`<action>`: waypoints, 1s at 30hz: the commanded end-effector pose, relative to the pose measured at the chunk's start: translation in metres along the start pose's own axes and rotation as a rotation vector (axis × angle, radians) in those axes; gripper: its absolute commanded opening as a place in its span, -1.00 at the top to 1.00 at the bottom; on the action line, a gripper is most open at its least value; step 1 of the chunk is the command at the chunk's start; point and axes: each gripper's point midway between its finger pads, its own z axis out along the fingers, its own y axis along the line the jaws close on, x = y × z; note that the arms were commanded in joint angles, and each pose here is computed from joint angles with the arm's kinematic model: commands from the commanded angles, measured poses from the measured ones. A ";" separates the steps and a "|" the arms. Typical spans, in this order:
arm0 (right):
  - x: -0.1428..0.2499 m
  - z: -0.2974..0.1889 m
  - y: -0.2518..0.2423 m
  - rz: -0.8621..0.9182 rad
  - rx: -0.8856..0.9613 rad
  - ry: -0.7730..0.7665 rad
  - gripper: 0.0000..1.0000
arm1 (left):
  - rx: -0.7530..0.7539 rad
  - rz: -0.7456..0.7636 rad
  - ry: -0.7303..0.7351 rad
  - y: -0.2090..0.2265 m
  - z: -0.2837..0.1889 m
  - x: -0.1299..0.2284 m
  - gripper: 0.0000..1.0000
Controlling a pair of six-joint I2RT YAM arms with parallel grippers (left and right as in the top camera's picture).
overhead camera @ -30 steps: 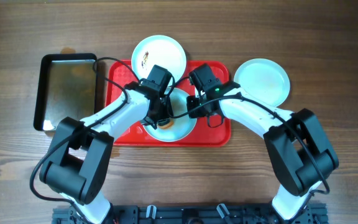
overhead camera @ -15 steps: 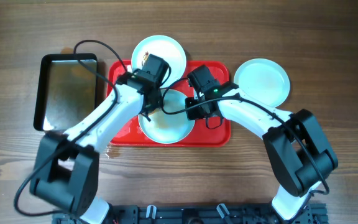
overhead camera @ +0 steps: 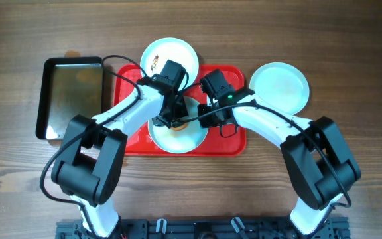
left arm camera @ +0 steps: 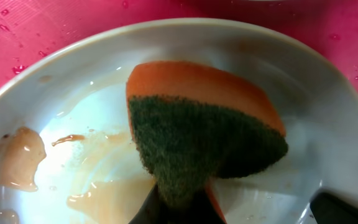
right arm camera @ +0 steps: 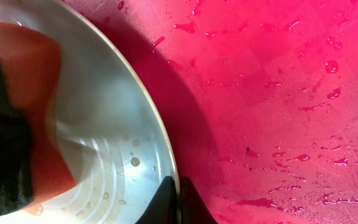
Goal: Clean dirty plates on tray and stack at the side
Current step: 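Hold the plate with the right gripper and scrub it with the sponge, then lift the plate with the right gripper and stack it on the cleaned plate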
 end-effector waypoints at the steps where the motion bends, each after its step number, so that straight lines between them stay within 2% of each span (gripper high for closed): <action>1: 0.006 0.009 -0.014 0.017 0.056 0.024 0.91 | -0.133 0.002 0.020 0.022 0.021 0.008 0.92; 6: 0.007 0.009 -0.015 0.015 0.064 0.028 0.91 | -0.495 0.030 -0.121 0.088 -0.001 -0.011 0.92; 14: 0.009 0.008 -0.020 0.011 0.088 0.034 0.92 | -0.573 -0.031 -0.143 0.120 -0.013 -0.025 0.92; 18: 0.007 0.008 -0.025 0.012 0.119 0.022 0.91 | -0.668 -0.178 -0.313 0.132 -0.070 -0.041 0.92; 21: 0.006 0.007 -0.025 0.015 0.117 0.019 0.91 | -0.613 -0.235 -0.412 0.126 -0.106 -0.048 0.92; 24: 0.000 0.001 -0.023 -0.002 0.118 0.003 0.92 | -0.493 -0.275 -0.478 0.115 -0.143 -0.046 0.92; 25: -0.007 -0.014 -0.020 -0.029 0.121 -0.020 0.91 | -0.401 -0.287 -0.467 0.106 -0.157 -0.037 0.92; 28: -0.023 -0.058 -0.018 -0.055 0.159 -0.087 0.91 | -0.277 -0.268 -0.374 0.088 -0.156 -0.020 0.92; 30: -0.032 -0.092 -0.021 -0.082 0.209 -0.140 0.91 | -0.261 -0.248 -0.322 0.085 -0.150 -0.013 0.92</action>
